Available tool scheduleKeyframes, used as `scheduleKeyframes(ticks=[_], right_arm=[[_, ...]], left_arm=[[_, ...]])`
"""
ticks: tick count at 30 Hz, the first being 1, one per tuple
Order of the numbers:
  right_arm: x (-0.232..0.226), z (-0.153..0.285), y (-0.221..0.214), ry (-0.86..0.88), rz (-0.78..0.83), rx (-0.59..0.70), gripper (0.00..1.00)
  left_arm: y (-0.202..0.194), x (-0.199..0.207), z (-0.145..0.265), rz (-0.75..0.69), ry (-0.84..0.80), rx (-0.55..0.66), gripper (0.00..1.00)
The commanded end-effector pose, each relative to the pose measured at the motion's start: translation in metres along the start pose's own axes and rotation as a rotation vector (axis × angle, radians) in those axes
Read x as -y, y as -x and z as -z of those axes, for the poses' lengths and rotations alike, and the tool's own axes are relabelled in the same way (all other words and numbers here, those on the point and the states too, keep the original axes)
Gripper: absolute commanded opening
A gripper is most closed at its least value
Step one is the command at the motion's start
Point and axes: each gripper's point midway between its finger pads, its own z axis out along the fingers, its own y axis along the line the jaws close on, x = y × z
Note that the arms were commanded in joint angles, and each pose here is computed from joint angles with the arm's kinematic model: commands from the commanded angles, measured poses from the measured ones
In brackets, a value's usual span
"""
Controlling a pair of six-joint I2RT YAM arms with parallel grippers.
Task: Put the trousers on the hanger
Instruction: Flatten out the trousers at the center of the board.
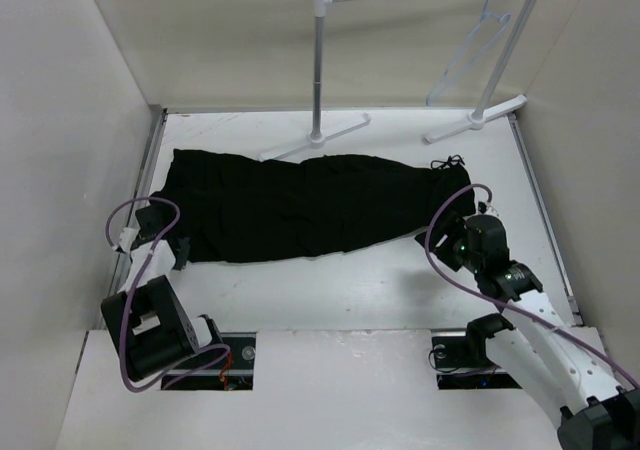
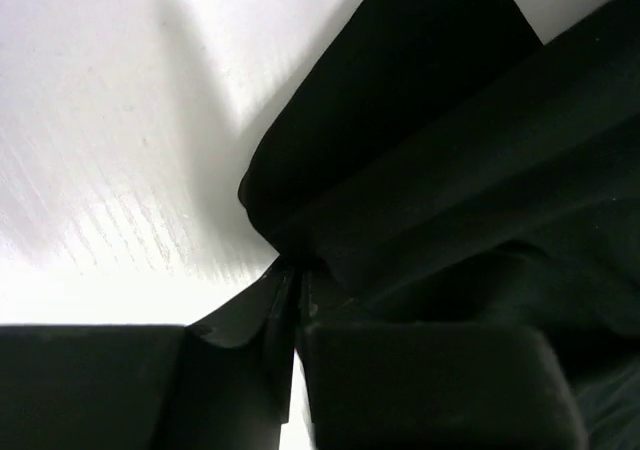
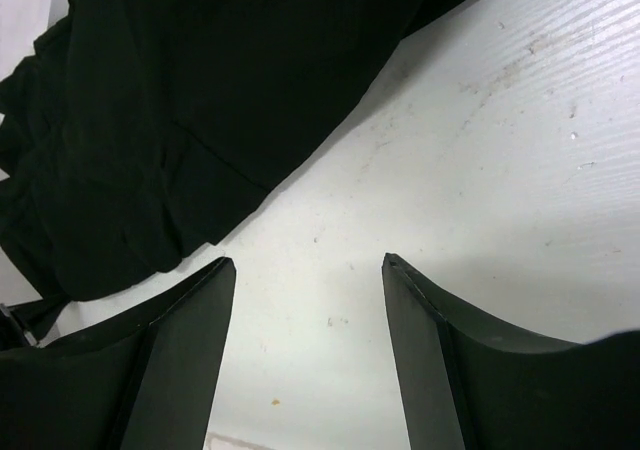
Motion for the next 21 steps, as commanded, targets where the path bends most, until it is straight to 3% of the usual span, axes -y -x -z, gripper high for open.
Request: scheduleKeyframes(ticks=[1,5,9,12,15,17,21], right_arm=[[-0.003,0.001,0.007,0.013,0.020,0.022,0.67],[-0.003,0.002,0.013,0.011,0.010,0.039,0.67],[0.001,-0.002,0.015,-0.005,0.000,0.038,0.69],[0.002,-0.006,0.014,-0.014,-0.001,0.026,0.72],[-0.001,-0.009,0.015,-0.013,0.008,0.014,0.75],[-0.003,-0.010,0.015,-0.012,0.012,0.010,0.76],[0.002,-0.012,0.021,-0.034,-0.005,0.024,0.74]], left_arm=[[0.031,0.023,0.021,0.015,-0.051,0.083,0.00],[0.063,0.026,0.103,-0.024,-0.046,0.224,0.00],[0.075,-0.015,0.157,-0.076,0.073,0.326,0.02],[0.059,-0.055,0.156,-0.101,0.187,0.297,0.13],[0.044,-0.084,0.143,-0.056,0.251,0.250,0.32],[0.040,-0.090,0.139,-0.014,0.253,0.228,0.41],[0.053,-0.082,0.143,0.020,0.226,0.275,0.50]])
